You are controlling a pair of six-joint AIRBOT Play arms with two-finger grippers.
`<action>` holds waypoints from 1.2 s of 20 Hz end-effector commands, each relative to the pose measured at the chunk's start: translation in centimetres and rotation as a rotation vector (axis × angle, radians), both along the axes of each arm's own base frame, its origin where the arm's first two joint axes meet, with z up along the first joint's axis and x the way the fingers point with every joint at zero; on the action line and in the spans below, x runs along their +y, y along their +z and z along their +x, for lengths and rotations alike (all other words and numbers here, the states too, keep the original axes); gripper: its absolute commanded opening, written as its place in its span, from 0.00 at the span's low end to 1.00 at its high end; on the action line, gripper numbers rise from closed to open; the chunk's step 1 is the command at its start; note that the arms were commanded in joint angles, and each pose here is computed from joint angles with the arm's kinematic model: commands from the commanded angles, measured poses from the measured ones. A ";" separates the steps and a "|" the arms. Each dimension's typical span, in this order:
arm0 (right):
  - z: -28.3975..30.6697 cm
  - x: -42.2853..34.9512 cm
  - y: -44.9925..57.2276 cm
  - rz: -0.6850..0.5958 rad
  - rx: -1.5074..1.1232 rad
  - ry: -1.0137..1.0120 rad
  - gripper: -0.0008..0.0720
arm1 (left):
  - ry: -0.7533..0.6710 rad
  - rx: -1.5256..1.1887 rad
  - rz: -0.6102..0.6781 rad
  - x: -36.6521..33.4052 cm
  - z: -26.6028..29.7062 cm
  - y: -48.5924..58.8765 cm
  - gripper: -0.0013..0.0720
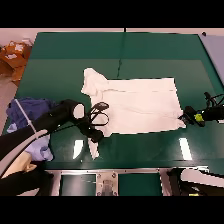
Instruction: Fold the shirts.
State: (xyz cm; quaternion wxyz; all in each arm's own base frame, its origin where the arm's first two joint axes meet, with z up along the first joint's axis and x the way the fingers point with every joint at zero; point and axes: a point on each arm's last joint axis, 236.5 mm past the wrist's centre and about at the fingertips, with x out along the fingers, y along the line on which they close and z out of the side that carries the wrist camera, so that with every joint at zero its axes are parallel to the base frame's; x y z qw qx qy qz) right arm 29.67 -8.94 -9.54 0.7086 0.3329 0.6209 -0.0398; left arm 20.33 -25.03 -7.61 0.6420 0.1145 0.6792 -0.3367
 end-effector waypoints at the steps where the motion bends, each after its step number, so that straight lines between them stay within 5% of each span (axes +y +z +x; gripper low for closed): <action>1: 0.2 -0.2 0.0 -0.009 -0.011 0.001 0.03 | 0.028 0.011 0.181 3.4 0.0 -1.8 0.66; 3: 0.3 -0.2 0.0 -0.012 -0.013 0.004 0.03 | 0.032 0.010 0.221 4.3 0.0 -1.8 0.59; 4: 0.3 -0.2 0.0 -0.012 -0.014 0.003 0.03 | 0.033 0.014 0.218 4.3 -0.1 -1.8 0.24; 5: 0.3 -0.2 0.0 -0.012 -0.014 0.004 0.03 | 0.031 0.020 0.219 4.3 -0.2 -1.8 0.09; 12: 0.6 -1.0 0.4 -0.026 -0.026 0.000 0.03 | -0.056 -0.058 0.297 6.1 2.4 0.9 0.05; 15: 0.6 -2.5 0.9 -0.034 -0.035 -0.046 0.03 | 0.058 -0.059 0.290 9.1 5.7 3.1 0.05; 24: -0.1 -3.7 0.8 -0.036 -0.027 -0.081 0.03 | 0.316 0.065 -0.189 13.1 9.4 5.3 0.05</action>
